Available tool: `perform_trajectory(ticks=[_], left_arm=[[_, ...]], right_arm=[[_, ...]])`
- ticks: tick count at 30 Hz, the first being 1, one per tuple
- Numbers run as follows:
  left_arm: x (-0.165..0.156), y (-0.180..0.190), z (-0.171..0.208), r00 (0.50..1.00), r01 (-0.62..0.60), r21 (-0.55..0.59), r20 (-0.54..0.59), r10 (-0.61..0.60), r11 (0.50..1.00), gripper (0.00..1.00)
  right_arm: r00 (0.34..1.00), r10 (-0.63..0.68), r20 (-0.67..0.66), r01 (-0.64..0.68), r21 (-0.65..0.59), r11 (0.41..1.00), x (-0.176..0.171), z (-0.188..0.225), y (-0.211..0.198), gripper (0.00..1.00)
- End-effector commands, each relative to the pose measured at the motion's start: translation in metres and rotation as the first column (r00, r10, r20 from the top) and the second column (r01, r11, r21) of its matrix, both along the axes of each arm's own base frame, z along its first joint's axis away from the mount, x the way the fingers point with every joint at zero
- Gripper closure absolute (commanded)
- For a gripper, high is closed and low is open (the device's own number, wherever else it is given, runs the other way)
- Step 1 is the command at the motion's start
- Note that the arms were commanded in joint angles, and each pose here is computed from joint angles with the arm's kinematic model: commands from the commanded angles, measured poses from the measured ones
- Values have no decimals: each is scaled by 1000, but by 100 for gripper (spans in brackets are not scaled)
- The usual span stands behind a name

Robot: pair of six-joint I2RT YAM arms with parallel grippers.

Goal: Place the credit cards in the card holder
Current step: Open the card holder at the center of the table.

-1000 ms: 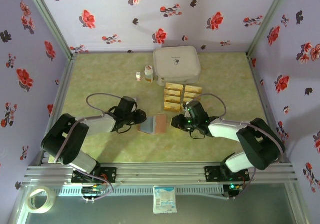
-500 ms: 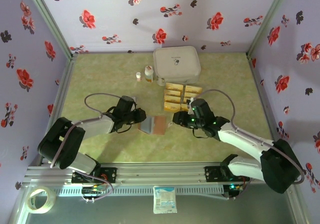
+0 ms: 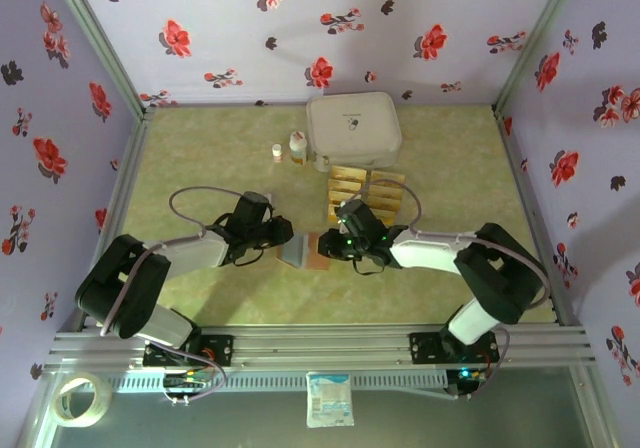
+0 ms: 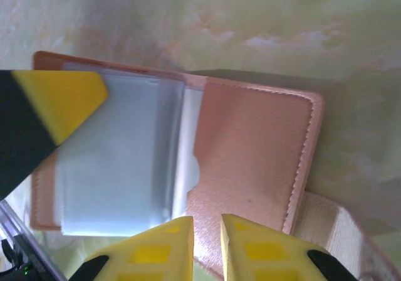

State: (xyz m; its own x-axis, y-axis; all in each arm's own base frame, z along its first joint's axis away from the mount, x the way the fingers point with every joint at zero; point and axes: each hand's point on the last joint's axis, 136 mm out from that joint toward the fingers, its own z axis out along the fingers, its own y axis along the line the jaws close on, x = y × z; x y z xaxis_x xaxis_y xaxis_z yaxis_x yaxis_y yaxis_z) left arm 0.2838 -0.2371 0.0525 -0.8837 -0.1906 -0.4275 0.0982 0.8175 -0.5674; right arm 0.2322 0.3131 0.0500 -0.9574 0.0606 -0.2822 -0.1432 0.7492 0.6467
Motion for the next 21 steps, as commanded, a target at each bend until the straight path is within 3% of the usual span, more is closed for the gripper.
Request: perform_trajectory(ticks=[1, 6, 13, 21], left_arm=[[1, -3, 4, 1000, 4, -7, 15, -4, 1000, 84], [-1, -1, 2, 1000, 11, 2, 16, -11, 1000, 81], [5, 19, -5, 999, -43, 21, 10, 43, 999, 64], [4, 31, -17, 997, -81, 20, -11, 81, 997, 61]], right_arm=[[1000, 4, 9, -4, 16, 1000, 3, -6, 6, 85], [999, -25, -43, 23, -27, 999, -2, -39, -7, 92], [995, -67, -79, 63, -56, 996, -10, -58, -22, 95], [992, -82, -91, 76, -63, 995, -9, -63, -26, 95]])
